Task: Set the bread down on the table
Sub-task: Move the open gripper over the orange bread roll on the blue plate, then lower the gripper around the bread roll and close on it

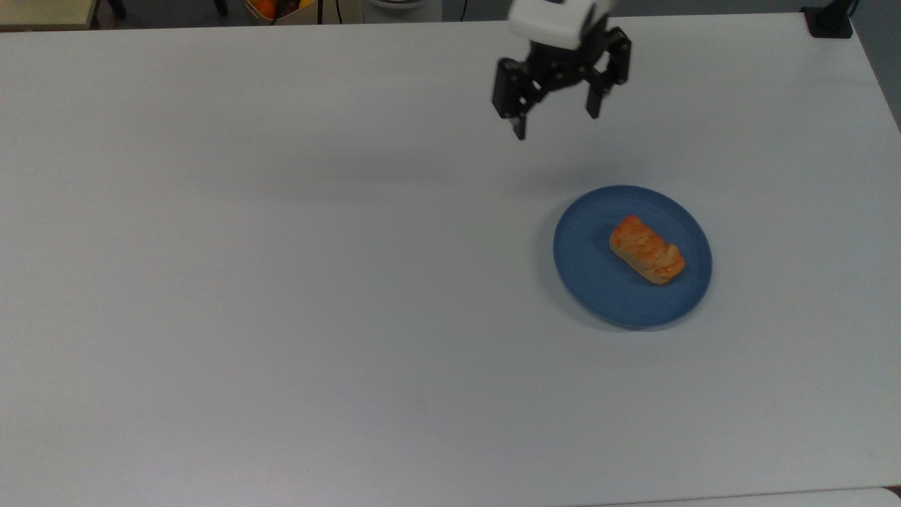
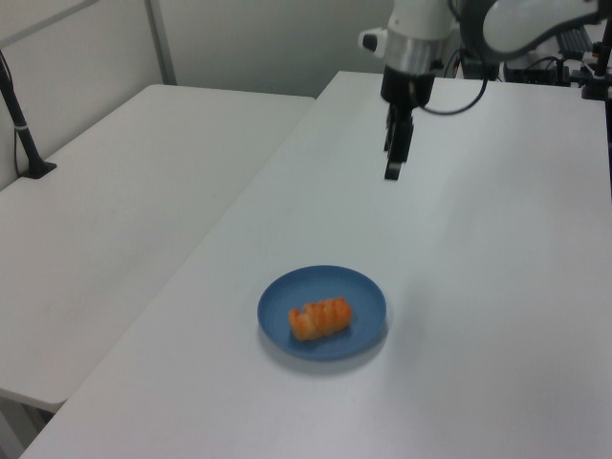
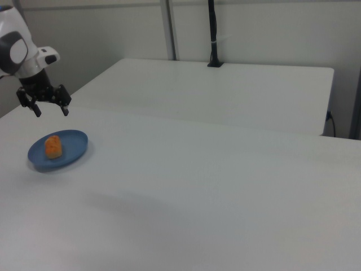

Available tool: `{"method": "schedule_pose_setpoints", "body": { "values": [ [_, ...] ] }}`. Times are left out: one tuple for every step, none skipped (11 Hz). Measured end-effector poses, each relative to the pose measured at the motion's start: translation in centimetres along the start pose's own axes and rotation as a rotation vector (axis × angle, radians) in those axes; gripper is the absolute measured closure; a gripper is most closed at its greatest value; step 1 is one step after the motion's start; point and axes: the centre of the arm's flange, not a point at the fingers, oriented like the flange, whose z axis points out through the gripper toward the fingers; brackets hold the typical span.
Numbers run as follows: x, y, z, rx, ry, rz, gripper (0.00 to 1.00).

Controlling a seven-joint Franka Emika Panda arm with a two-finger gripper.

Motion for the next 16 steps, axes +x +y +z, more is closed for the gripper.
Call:
{"method": "schedule_pose_setpoints", "body": {
  "values": [
    [0.7,-1.7,1.7,0.005,0.024,-0.025,0.0],
    [1.3,-2.8,3.4,0.008,0.036,-0.041,0.0],
    [1.7,-3.8,5.1,0.011,0.048,-0.054,0.0],
    [2.3,-4.8,6.6,0.015,0.074,-0.069,0.0],
    [2.8,-6.0,8.1,0.02,0.106,-0.084,0.0],
    [3.0,-7.1,9.7,0.024,0.123,-0.099,0.0],
    [3.1,-8.1,11.2,0.028,0.131,-0.112,0.0],
    [3.2,-8.8,12.5,0.031,0.14,-0.121,0.0],
    [3.4,-9.5,13.7,0.035,0.162,-0.129,0.0],
    [3.5,-10.2,14.8,0.038,0.186,-0.137,0.0],
    [3.6,-10.7,16.0,0.04,0.206,-0.145,0.0],
    [3.7,-10.9,17.1,0.04,0.218,-0.149,0.0],
    [3.7,-10.9,18.3,0.035,0.227,-0.157,0.0],
    [3.6,-11.0,19.6,0.032,0.231,-0.162,0.0],
    [3.6,-11.1,20.9,0.031,0.242,-0.165,0.0],
    [3.5,-11.1,22.0,0.031,0.254,-0.168,0.0]
  ]
}}
